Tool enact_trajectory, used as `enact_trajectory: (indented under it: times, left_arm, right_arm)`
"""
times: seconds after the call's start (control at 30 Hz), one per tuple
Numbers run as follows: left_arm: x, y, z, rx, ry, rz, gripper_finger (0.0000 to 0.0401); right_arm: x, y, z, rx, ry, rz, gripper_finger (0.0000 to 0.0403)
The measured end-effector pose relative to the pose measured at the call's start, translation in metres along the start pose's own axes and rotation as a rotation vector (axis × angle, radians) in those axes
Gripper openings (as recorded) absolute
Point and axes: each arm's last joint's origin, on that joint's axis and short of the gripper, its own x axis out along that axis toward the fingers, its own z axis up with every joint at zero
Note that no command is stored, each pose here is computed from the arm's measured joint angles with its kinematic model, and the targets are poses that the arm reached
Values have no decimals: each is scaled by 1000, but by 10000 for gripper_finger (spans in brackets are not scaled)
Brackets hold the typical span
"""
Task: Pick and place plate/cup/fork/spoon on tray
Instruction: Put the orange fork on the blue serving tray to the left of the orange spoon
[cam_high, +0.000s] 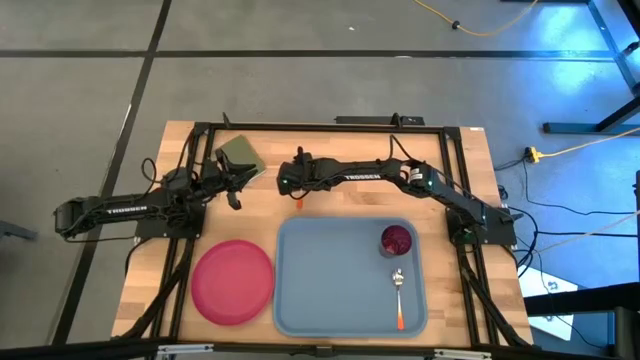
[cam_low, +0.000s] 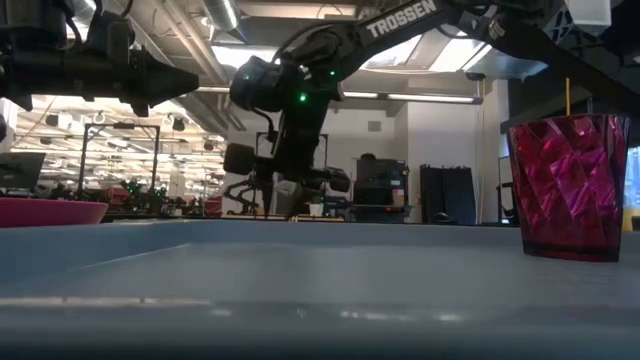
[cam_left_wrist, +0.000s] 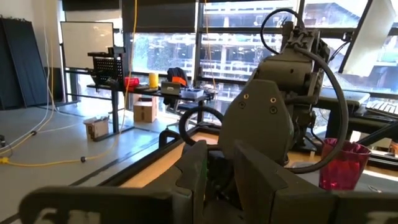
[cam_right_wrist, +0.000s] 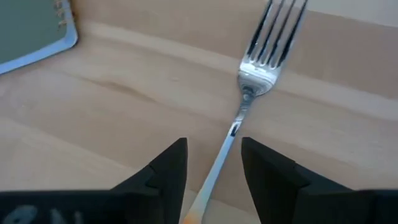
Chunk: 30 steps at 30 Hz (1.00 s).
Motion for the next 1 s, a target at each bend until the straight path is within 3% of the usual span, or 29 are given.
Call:
enact_trajectory:
  times: [0.77, 1.0]
  left_arm:
    - [0, 0, -1, 1, 7, 1, 73]
    - [0, 0, -1, 1, 7, 0, 73]
  right_arm:
    - [25, -3, -15, 14, 24, -54, 157]
    - [24, -4, -16, 8, 6, -68, 124]
